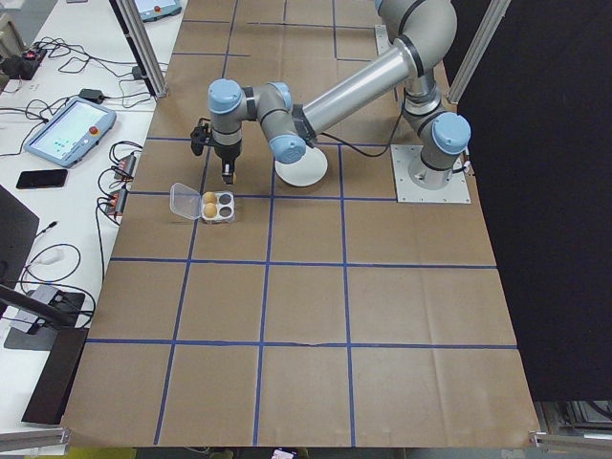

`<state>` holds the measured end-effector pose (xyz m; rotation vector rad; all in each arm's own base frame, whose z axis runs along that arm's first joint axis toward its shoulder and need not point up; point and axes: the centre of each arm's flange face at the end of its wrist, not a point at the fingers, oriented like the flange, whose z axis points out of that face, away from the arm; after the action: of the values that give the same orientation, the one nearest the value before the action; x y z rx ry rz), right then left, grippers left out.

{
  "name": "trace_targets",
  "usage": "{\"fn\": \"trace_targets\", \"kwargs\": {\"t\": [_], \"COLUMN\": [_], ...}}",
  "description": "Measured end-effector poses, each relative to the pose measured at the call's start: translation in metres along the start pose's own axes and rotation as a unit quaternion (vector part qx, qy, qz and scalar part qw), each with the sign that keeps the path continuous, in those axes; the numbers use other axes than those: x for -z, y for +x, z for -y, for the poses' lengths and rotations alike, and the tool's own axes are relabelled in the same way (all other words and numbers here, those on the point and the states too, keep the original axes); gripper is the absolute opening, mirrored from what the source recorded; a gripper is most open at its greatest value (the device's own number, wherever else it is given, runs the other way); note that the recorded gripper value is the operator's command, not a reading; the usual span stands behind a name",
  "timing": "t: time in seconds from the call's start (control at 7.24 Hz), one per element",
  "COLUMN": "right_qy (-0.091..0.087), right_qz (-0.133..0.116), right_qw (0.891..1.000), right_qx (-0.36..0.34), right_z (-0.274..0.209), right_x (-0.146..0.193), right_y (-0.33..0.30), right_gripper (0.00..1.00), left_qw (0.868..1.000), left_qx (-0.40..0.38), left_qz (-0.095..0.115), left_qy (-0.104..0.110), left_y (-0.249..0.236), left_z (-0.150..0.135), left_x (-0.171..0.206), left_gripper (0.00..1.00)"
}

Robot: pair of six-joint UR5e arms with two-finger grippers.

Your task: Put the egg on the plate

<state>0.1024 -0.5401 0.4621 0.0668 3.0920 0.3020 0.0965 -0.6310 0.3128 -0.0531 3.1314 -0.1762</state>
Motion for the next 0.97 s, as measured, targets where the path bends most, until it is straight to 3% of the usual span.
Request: {"fn": "trace_targets", "kwargs": {"t": [0.28, 0.55, 0.69, 0.83, 0.97], "right_qy": [0.000, 0.000, 0.000, 0.000, 0.000], "right_qz": [0.000, 0.000, 0.000, 0.000, 0.000], "right_qw": [1.000, 1.000, 1.000, 1.000, 1.000], "right_qx": [0.000, 0.000, 0.000, 0.000, 0.000], "right_z": [0.000, 0.000, 0.000, 0.000, 0.000], "right_x": [0.000, 0.000, 0.000, 0.000, 0.000], "right_y": [0.000, 0.000, 0.000, 0.000, 0.000], "right_gripper": [1.00, 1.00, 1.00, 1.00, 1.00], "left_qw": [1.000, 0.997, 0.997, 0.997, 0.997], "left_qx": [0.013, 0.015, 0.014, 0.014, 0.014], "left_qz": [-0.008, -0.017, -0.019, -0.019, -0.018], "left_qy": [-0.023, -0.067, -0.077, -0.079, -0.079], "left_y": [0.073, 0.123, 0.130, 0.133, 0.134], "left_z": [-0.048, -0.121, -0.150, -0.168, -0.176], "left_x": [0.005, -0.028, -0.049, -0.067, -0.076], "left_gripper": [0.25, 0.26, 0.29, 0.55, 0.99]}}
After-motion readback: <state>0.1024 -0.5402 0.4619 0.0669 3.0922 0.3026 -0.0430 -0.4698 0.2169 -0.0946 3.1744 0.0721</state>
